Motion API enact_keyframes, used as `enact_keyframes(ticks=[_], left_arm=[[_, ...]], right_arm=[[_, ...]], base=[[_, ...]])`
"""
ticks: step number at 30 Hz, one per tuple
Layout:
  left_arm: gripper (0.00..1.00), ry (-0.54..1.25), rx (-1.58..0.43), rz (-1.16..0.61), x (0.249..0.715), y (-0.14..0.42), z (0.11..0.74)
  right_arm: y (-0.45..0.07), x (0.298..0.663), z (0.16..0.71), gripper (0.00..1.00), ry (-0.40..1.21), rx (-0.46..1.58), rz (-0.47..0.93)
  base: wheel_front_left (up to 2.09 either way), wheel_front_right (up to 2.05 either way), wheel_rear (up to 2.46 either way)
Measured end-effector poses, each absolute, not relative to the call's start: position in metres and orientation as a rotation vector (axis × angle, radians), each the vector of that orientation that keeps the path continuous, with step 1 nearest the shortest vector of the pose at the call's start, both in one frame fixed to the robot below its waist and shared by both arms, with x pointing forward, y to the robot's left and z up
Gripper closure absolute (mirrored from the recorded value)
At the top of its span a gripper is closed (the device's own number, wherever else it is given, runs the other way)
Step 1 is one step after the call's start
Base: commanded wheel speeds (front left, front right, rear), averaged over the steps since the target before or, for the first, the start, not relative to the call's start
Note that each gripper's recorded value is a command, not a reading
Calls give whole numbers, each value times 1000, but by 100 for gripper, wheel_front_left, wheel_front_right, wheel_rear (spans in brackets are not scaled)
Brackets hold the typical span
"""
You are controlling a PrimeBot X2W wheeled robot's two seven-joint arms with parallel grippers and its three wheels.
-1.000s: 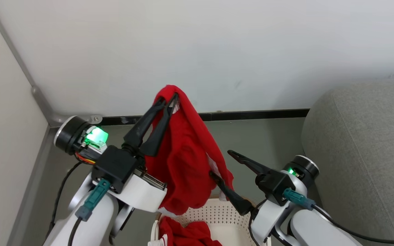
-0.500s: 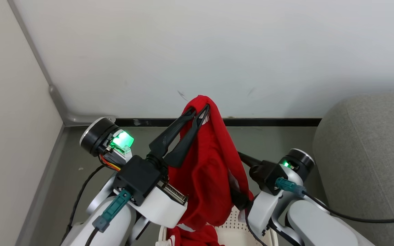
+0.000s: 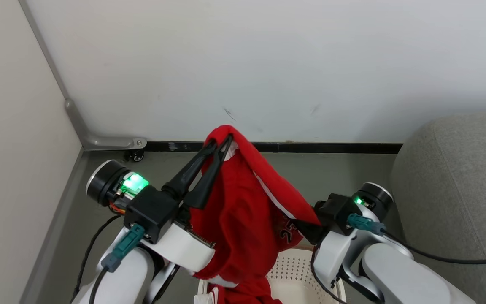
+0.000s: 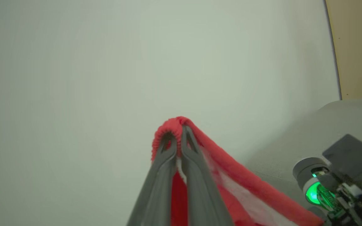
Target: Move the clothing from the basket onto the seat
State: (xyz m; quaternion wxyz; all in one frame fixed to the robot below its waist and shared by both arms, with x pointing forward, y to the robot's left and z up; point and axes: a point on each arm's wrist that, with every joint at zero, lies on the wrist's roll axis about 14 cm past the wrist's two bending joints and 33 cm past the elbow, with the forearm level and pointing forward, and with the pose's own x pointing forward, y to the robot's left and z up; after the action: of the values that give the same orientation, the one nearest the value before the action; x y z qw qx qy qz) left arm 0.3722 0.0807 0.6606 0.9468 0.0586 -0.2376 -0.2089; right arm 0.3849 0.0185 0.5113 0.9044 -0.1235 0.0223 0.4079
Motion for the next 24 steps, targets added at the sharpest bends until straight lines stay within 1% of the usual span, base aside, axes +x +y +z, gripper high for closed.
enact_keyframes(ticks=[7,14,15,16,17,18,24], left_arm=[[100,-361,63,-371,384,96,625],[100,-274,-18,-385,384,85,596],[78,-264,-33,-390,383,82,593],[61,-254,-48,-394,383,80,590],[35,-248,-61,-398,382,78,587],[0,-238,-69,-406,381,75,584],[0,-199,-87,-436,378,62,570]], right_arm=[[-12,396,517,100,32,-204,759],[-42,404,525,100,17,-120,657],[-48,406,528,100,11,-110,640],[-53,408,531,100,5,-99,623],[-58,409,533,100,-3,-91,608],[-63,410,536,100,-10,-83,593],[-99,416,542,100,-28,-62,494]], base=[[0,0,0],[0,0,0],[0,0,0],[0,0,0],[0,0,0],[0,0,0],[0,0,0]])
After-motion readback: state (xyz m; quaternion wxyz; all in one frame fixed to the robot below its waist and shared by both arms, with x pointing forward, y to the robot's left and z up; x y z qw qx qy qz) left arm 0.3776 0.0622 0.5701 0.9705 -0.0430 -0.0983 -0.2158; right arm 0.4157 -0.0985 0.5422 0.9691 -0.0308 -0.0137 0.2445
